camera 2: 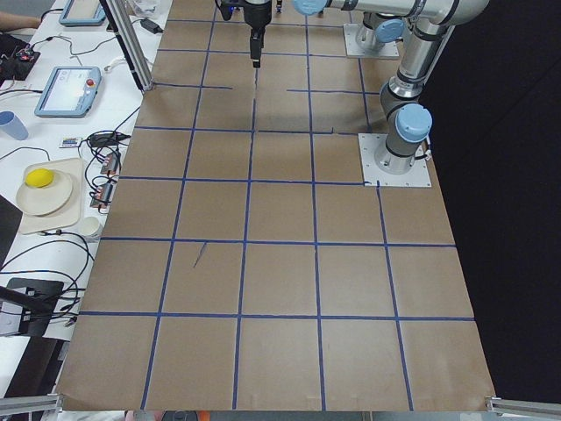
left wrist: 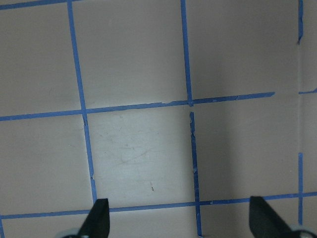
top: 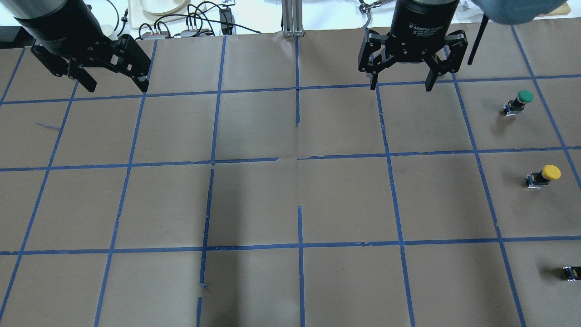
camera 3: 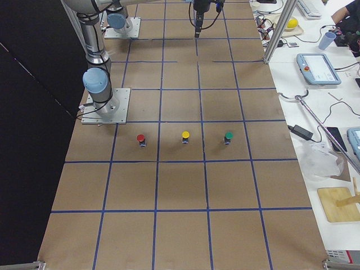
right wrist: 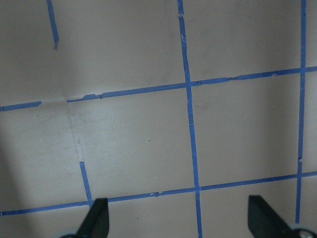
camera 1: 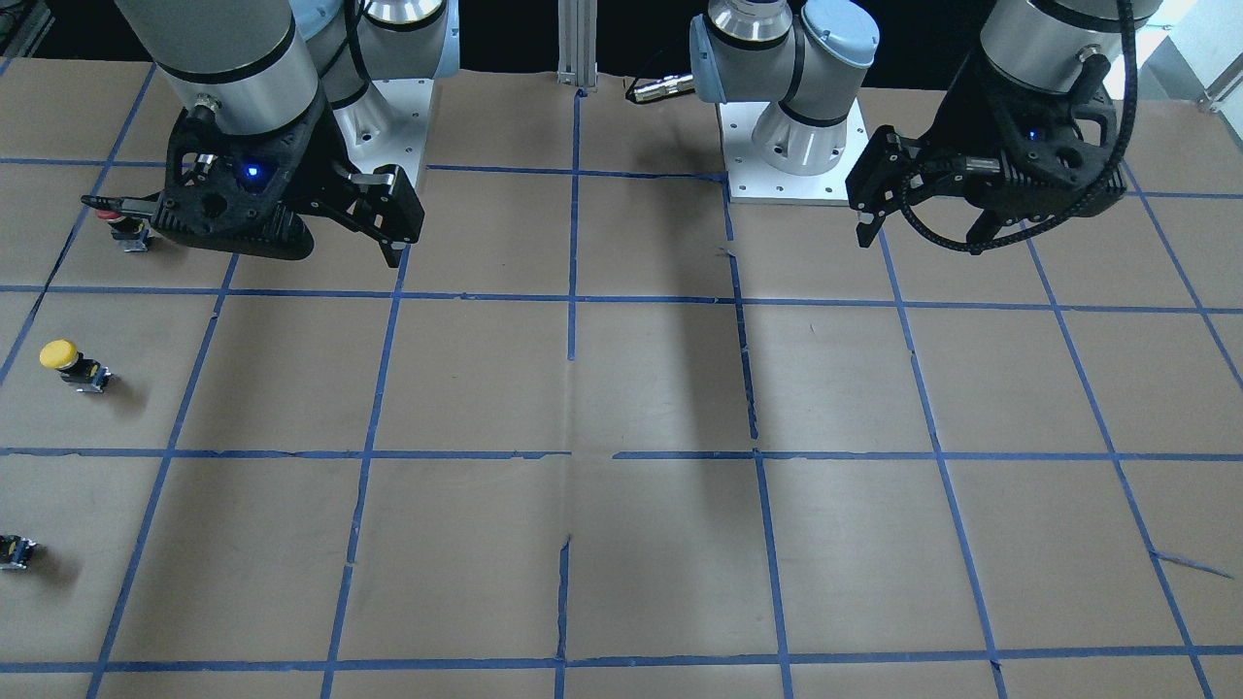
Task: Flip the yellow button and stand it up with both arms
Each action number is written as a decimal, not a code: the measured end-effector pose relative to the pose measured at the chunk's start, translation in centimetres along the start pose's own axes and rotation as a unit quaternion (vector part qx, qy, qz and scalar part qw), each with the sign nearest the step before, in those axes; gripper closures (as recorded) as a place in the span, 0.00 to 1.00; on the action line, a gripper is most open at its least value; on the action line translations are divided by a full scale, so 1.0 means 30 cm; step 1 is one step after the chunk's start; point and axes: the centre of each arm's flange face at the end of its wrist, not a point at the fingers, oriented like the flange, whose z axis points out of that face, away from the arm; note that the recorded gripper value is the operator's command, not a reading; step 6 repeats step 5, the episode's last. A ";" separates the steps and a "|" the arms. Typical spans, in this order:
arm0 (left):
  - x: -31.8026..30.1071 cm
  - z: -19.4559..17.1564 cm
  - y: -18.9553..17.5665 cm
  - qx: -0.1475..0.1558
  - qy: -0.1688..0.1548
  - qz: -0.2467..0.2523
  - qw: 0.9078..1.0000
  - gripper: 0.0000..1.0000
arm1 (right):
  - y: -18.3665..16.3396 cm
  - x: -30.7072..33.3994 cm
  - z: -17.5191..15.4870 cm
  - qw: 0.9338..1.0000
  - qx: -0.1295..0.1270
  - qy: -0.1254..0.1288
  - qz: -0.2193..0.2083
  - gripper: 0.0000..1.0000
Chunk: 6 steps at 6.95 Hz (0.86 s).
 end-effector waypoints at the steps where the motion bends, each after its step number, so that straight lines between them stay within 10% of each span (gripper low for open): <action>1: 0.004 0.005 -0.004 -0.001 0.004 -0.005 1.000 0.00 | -0.001 0.001 0.004 1.000 -0.001 -0.001 -0.003 0.01; 6: 0.025 0.034 0.004 -0.015 0.004 -0.008 1.000 0.00 | -0.031 0.028 -0.008 0.999 0.018 -0.012 -0.033 0.01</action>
